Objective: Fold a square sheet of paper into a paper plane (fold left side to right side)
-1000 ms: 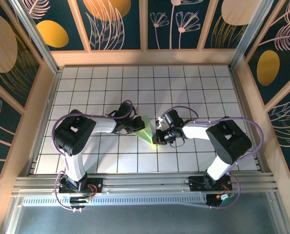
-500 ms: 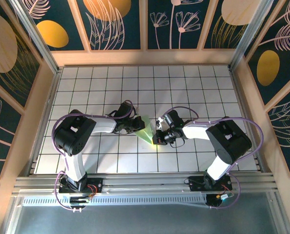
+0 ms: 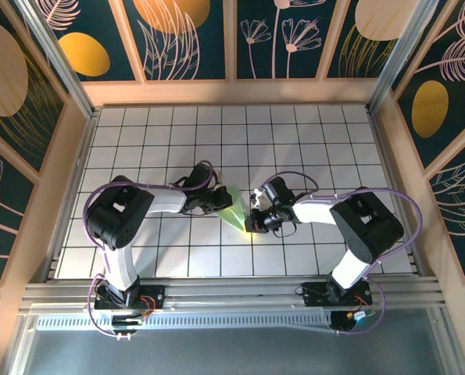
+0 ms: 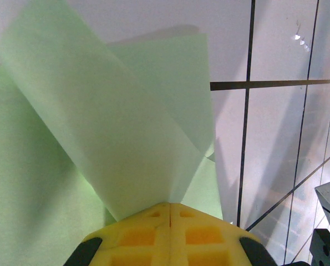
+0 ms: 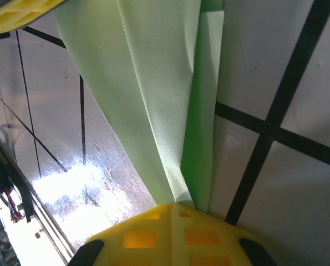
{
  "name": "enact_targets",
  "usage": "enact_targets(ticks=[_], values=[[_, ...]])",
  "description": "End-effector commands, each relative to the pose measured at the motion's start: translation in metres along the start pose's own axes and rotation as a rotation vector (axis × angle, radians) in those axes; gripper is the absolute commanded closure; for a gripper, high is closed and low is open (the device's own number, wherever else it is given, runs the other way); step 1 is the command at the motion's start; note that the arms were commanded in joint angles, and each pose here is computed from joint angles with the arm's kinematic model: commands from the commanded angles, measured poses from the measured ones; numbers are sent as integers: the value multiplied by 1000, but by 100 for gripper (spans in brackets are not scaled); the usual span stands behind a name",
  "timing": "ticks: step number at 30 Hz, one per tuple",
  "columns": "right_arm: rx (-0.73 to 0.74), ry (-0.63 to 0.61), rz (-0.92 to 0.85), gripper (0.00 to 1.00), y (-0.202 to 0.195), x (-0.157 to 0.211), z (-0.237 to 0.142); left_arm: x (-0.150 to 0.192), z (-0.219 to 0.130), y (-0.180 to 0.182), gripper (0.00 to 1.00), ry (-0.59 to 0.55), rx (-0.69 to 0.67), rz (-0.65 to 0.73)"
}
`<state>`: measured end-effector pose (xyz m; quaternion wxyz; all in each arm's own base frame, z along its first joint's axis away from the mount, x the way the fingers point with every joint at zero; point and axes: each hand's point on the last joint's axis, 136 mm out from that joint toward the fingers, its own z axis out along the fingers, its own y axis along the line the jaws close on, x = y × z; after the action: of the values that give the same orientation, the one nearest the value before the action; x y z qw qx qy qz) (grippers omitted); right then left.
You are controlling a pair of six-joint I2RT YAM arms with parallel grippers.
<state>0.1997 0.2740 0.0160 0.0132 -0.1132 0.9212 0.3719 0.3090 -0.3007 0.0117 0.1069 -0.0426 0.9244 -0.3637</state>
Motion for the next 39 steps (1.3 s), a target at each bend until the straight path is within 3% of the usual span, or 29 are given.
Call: enact_targets(ticks=[1, 24, 33, 39], values=[[53, 65, 40, 100, -16, 24, 4, 18, 4, 47, 96, 33, -169, -52], [91, 90, 61, 100, -22, 43, -9, 17, 7, 53, 96, 27, -191, -64], [-31, -33, -62, 100, 34, 1, -45, 15, 6, 47, 97, 24, -169, -65], [-89, -104, -70, 100, 45, -26, -34, 16, 6, 46, 97, 25, -161, -67]])
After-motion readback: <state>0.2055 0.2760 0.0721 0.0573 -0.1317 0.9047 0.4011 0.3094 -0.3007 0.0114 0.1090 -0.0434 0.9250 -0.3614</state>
